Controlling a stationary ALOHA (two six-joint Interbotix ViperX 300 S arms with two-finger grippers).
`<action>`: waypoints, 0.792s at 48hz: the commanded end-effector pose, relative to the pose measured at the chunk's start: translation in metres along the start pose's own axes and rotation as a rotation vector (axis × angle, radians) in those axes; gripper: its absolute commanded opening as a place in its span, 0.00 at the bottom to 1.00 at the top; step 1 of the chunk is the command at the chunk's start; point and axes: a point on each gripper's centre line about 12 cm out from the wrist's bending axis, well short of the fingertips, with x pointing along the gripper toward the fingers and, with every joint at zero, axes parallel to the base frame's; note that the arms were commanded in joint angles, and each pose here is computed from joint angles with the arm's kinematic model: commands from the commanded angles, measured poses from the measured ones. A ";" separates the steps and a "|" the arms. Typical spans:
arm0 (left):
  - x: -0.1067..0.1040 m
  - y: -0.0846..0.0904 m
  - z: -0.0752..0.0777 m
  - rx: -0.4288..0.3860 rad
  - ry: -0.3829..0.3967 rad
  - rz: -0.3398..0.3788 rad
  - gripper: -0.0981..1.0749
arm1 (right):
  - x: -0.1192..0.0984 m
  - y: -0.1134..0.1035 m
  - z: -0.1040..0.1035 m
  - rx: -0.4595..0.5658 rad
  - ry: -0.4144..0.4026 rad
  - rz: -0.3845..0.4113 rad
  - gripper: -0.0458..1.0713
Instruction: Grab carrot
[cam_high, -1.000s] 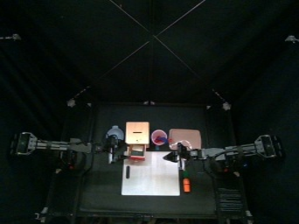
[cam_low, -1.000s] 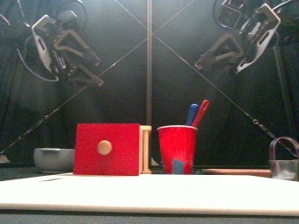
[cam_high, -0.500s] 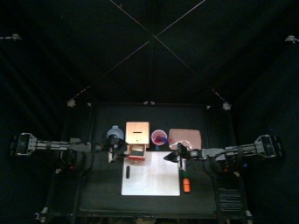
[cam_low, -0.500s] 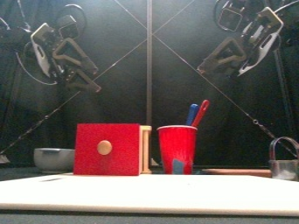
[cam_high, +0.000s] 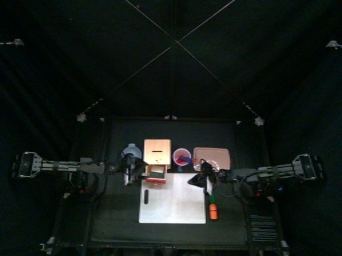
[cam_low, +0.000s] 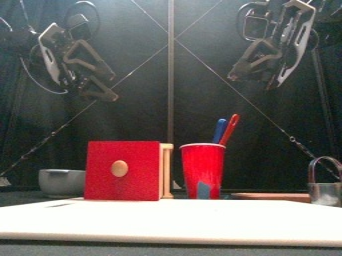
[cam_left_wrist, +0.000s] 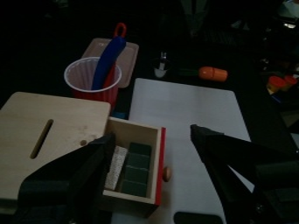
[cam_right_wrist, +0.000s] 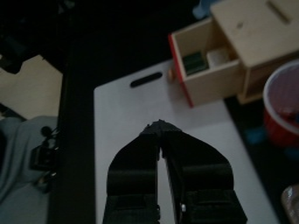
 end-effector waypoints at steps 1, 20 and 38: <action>0.001 0.002 0.011 0.013 -0.030 0.005 0.94 | -0.008 0.015 0.006 0.102 0.059 0.042 0.48; 0.000 0.008 0.008 0.062 -0.018 0.022 0.94 | -0.024 0.026 -0.050 0.718 0.530 -0.179 0.81; 0.000 0.014 0.009 0.072 -0.020 0.040 0.94 | -0.019 0.039 -0.112 0.839 0.531 -0.540 0.82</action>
